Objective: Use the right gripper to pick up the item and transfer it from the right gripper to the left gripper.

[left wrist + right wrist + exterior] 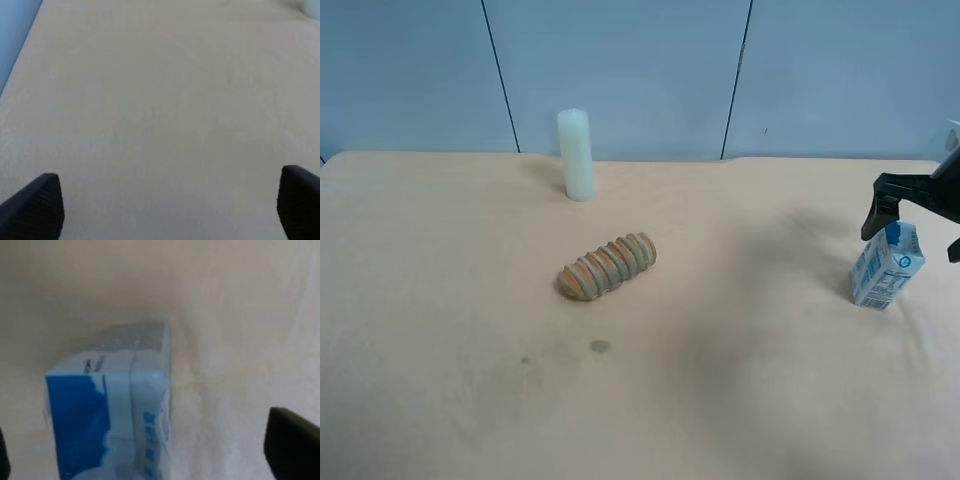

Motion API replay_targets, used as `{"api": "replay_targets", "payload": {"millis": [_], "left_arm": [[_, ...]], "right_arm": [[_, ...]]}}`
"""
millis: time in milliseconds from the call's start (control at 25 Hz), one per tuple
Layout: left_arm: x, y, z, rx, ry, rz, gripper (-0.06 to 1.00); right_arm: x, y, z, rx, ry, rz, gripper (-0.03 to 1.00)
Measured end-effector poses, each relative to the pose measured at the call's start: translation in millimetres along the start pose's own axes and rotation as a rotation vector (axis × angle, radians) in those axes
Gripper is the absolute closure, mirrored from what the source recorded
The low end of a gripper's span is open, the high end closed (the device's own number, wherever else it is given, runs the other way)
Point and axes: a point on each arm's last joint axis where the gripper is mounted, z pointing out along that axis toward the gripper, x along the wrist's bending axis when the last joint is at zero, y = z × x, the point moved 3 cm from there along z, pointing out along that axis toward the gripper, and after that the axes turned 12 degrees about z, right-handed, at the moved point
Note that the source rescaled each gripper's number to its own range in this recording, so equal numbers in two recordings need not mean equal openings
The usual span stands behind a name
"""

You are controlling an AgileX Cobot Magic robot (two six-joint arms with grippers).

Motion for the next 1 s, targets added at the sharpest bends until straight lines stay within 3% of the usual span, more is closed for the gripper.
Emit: {"api": "replay_targets", "payload": {"millis": [1000], "left_arm": [[0.1, -0.1, 0.0, 0.001, 0.001, 0.000, -0.01]], "right_arm": [[2.5, -0.1, 18.1, 0.038, 0.016, 0.000, -0.03]]}}
